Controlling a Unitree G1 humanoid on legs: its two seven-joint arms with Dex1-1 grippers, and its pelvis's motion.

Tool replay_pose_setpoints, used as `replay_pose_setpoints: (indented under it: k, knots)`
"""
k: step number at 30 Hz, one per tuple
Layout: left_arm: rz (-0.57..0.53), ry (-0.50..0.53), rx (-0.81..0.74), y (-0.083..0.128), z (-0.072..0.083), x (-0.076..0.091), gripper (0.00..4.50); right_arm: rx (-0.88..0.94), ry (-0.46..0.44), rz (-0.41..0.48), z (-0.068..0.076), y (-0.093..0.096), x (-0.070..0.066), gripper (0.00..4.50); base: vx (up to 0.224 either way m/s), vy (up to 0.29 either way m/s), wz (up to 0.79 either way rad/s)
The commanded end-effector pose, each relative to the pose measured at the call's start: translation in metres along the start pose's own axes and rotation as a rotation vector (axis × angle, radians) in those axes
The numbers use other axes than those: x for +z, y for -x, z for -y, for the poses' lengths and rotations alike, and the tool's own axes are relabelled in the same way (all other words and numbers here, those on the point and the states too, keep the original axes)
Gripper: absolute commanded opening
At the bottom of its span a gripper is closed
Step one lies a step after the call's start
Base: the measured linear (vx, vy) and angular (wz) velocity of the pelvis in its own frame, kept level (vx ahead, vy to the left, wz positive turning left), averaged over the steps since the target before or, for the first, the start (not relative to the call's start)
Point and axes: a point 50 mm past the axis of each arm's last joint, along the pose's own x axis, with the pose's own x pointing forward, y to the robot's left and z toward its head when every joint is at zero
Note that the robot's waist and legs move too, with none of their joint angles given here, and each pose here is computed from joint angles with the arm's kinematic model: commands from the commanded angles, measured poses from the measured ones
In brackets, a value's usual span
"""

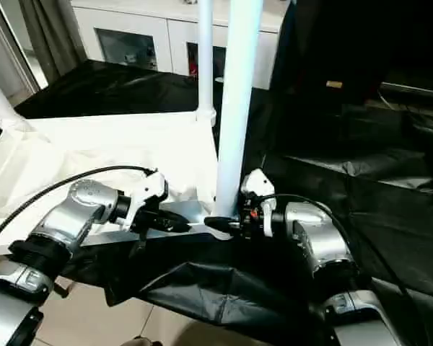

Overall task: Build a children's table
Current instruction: Rotate leg to tighten

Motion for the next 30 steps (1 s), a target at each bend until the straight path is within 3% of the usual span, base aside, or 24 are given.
replay_pose_setpoints:
  k: [1, 9, 11, 15, 19, 20, 21, 25, 30]
  knots:
    - [0.023, -0.013, -0.011, -0.006, 0.002, 0.005, 0.00, 0.013, 0.004, 0.016, -0.003, -0.002, 0.002, 2.72, 0.000, 0.000, 0.00]
    - [0.053, 0.027, 0.252, -0.021, -0.017, 0.015, 0.00, -0.371, -0.091, -0.018, 0.012, -0.020, -0.017, 2.69, 0.000, 0.000, 0.00]
    - [0.074, 0.052, 0.345, -0.030, -0.022, 0.021, 0.00, -0.495, -0.154, -0.007, 0.013, -0.033, -0.021, 2.69, 0.000, 0.000, 0.00]
    - [0.099, 0.077, 0.401, -0.041, -0.024, 0.028, 0.00, -0.560, -0.184, 0.025, 0.008, -0.053, -0.016, 2.69, 0.000, 0.000, 0.00]
    - [0.127, 0.082, 0.404, -0.051, -0.022, 0.034, 0.00, -0.476, -0.157, 0.088, -0.006, -0.080, -0.002, 2.69, 0.000, 0.000, 0.00]
    - [0.129, 0.081, 0.400, -0.051, -0.022, 0.034, 0.00, -0.462, -0.154, 0.096, -0.007, -0.081, 0.000, 3.25, 0.000, 0.000, 0.00]
    - [0.128, 0.075, 0.393, -0.050, -0.022, 0.034, 0.00, -0.453, -0.148, 0.100, -0.007, -0.081, 0.000, 3.39, 0.000, 0.000, 0.00]
    - [0.116, 0.042, 0.310, -0.041, -0.018, 0.029, 0.00, -0.382, -0.087, 0.107, -0.003, -0.069, 0.005, 3.76, 0.000, 0.000, 0.00]
    - [0.072, 0.006, 0.214, -0.028, -0.015, 0.021, 0.00, -0.233, -0.032, 0.100, -0.004, -0.049, 0.008, 3.76, 0.000, 0.000, 0.00]
